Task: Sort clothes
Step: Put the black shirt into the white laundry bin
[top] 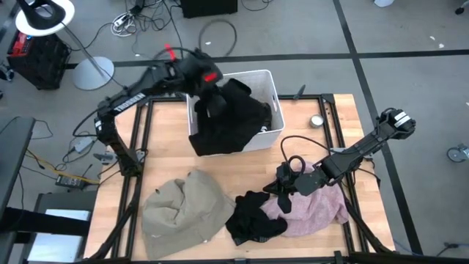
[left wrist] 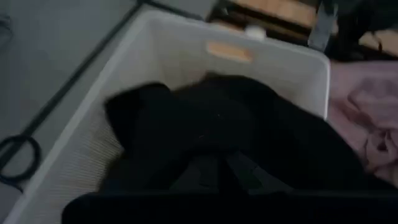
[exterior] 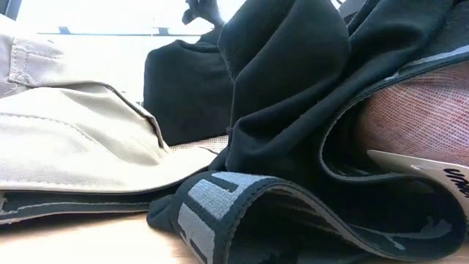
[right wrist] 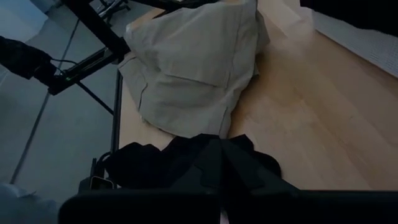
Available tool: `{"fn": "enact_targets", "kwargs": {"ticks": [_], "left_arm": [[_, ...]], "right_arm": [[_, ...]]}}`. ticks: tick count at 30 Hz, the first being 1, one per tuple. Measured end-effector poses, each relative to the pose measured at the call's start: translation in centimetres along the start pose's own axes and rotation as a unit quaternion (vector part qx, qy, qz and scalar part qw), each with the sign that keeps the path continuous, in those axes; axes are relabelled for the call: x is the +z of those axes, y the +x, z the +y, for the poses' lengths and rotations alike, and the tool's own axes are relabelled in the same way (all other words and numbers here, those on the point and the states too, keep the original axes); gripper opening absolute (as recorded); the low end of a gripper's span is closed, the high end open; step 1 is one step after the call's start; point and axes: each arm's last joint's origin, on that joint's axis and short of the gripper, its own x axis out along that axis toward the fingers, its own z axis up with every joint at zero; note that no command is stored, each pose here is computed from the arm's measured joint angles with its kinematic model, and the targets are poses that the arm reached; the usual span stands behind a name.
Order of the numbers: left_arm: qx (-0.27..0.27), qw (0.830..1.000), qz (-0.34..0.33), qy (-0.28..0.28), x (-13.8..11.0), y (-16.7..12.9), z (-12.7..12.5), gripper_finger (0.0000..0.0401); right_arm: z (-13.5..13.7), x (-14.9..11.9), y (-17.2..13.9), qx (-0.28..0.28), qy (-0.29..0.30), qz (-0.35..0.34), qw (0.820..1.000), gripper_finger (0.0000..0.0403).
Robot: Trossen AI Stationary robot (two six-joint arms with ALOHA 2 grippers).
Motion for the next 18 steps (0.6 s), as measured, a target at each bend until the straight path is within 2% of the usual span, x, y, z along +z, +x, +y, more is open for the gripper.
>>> {"fn": "enact_targets", "kwargs": {"ticks": [3,7,12,18], "left_arm": [[-0.04,0.999,0.015,-0.007,-1.2,3.0,-0.3,0.0002],[-0.095,0.994,0.021,-0.048,-2.9,6.3,-0.7,0.0008],[-0.075,0.991,0.066,-0.087,-5.9,10.0,-0.4,0.003],[-0.062,0.978,0.156,-0.125,-10.2,13.6,0.3,0.0088]], "right_arm": [[0.0,0.0,0.0,0.002,0.001,-0.002,1.0,0.0001],[0.1,0.1,0.0,0.005,0.007,-0.006,1.0,0.0001],[0.2,0.2,0.0,0.01,0.01,-0.01,1.0,0.0001],[0.3,0.2,0.0,0.013,0.017,-0.013,1.0,0.0001]]}}
